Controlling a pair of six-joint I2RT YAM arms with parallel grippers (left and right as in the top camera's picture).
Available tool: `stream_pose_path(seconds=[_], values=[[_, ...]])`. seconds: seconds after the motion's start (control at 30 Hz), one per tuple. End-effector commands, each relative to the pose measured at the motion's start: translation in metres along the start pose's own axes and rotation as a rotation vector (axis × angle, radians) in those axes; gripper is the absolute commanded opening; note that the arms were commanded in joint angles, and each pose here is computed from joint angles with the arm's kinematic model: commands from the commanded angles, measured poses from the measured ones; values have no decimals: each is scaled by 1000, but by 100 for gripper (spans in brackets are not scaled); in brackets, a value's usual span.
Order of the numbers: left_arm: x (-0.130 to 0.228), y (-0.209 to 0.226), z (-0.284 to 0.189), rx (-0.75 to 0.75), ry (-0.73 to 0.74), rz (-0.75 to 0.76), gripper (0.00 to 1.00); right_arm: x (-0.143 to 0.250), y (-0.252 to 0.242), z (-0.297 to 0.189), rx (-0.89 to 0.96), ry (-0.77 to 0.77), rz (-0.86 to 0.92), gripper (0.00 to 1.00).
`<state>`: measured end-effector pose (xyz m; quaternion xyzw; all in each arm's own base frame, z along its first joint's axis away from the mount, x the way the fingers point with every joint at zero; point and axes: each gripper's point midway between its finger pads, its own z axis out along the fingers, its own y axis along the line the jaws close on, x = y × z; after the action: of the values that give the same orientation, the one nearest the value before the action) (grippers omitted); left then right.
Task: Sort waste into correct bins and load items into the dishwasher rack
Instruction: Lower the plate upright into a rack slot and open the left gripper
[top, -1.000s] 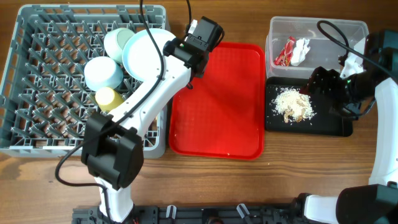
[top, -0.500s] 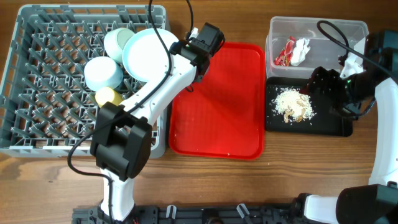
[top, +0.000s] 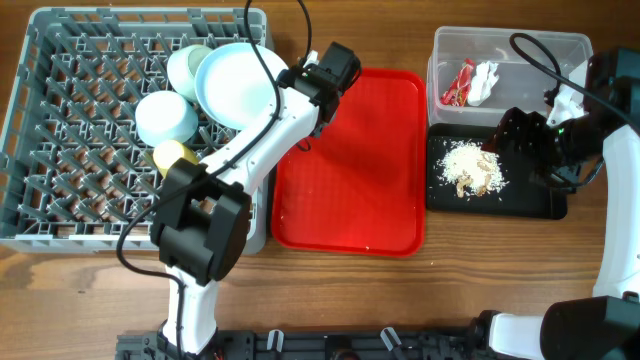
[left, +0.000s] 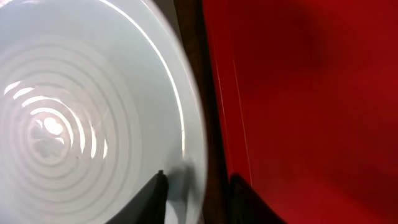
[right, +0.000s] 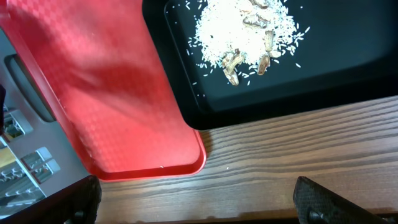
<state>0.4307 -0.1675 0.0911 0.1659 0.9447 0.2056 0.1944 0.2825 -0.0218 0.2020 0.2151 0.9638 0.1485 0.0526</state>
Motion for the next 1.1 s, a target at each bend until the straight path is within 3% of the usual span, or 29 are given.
stream_pose_path(seconds=[0.0, 0.07, 0.37, 0.7, 1.07], values=[[4, 3, 7, -44, 17, 14, 22, -2, 0, -8, 11, -32, -21, 100], [4, 4, 7, -47, 17, 14, 15, -2, 0, -8, 11, -32, -21, 100], [2, 17, 6, -125, 5, 15, 4, -2, 0, -8, 11, -32, -21, 100], [-1, 25, 0, -173, -14, 15, 4, -2, 0, -8, 11, -32, -21, 100], [-19, 21, -49, -158, -143, -4, 4, -2, 0, -8, 11, -32, -21, 100]])
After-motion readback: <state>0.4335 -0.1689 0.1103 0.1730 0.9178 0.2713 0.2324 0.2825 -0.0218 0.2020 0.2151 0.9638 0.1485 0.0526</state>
